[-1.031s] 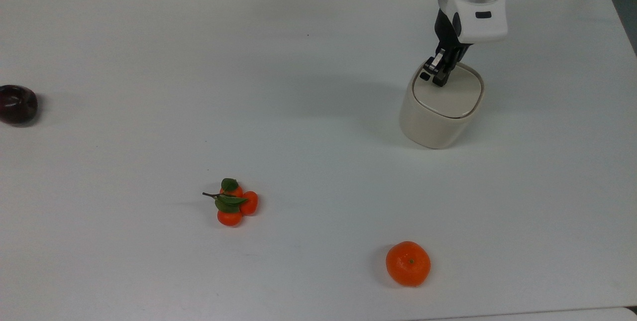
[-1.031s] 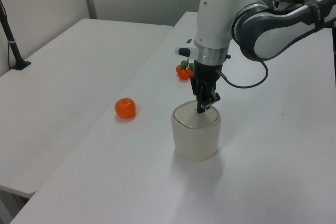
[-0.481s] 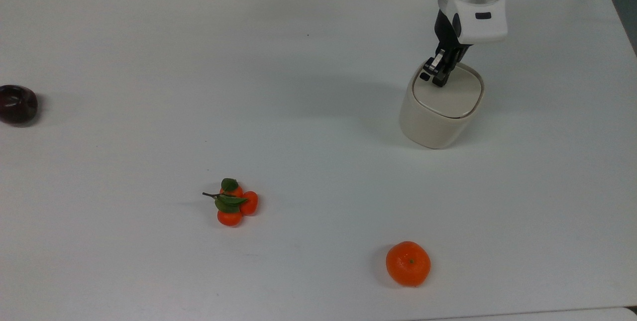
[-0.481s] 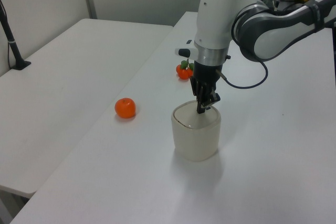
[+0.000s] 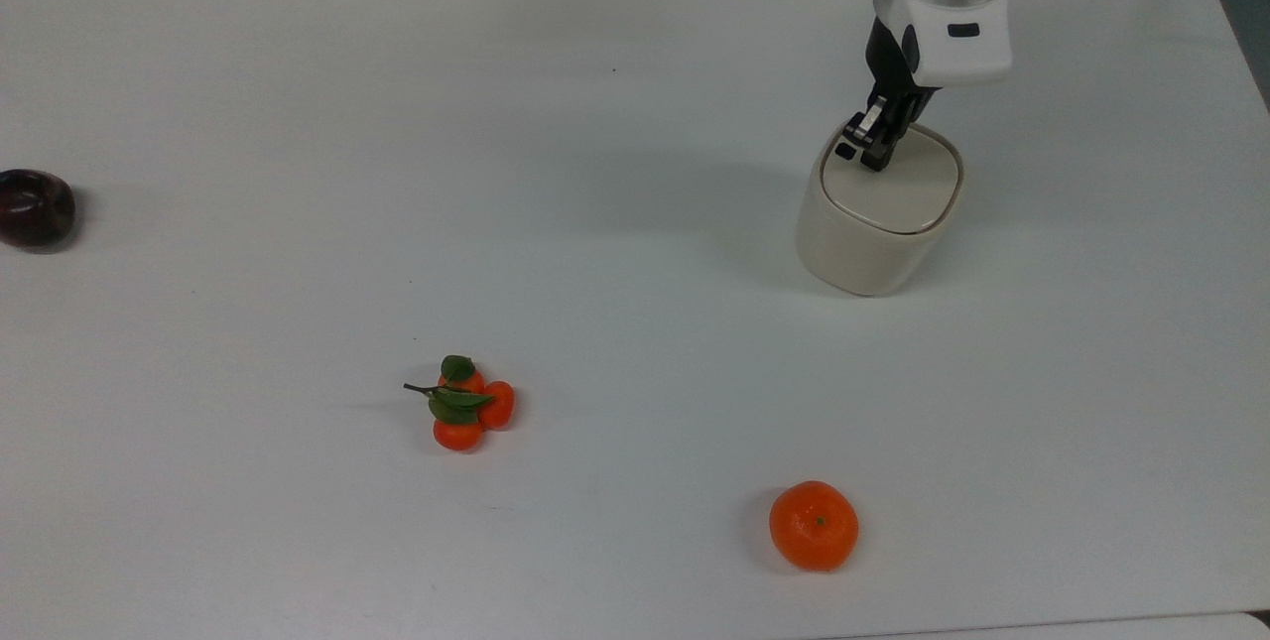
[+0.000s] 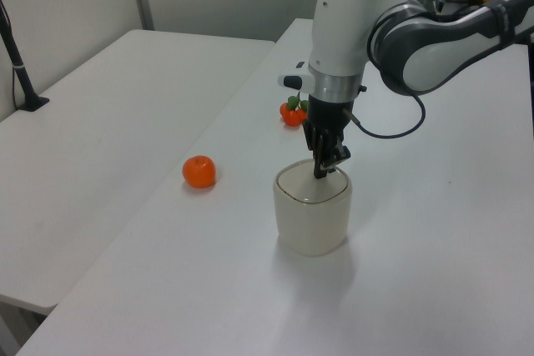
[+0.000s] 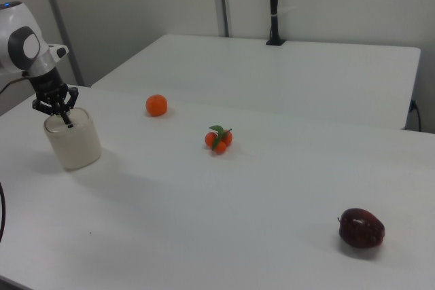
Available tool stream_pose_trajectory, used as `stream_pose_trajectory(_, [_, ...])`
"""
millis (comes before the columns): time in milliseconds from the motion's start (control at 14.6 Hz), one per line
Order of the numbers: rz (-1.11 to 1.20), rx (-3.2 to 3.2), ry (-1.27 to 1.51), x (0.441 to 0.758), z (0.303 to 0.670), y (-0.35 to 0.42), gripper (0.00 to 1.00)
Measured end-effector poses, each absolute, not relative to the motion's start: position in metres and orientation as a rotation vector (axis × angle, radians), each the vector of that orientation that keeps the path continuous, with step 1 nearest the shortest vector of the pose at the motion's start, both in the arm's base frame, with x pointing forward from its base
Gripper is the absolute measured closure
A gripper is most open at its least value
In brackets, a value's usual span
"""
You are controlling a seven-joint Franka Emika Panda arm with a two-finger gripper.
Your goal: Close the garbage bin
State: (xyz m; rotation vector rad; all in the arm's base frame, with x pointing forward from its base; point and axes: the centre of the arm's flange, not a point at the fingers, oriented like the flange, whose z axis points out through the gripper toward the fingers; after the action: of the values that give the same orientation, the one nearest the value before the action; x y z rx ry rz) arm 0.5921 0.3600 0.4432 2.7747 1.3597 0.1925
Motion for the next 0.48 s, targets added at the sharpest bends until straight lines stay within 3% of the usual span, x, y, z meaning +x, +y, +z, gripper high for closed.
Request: stream_pose_trajectory(481, [0.097, 2.899, 1.052, 0.625, 0.484, 0.265, 0.99])
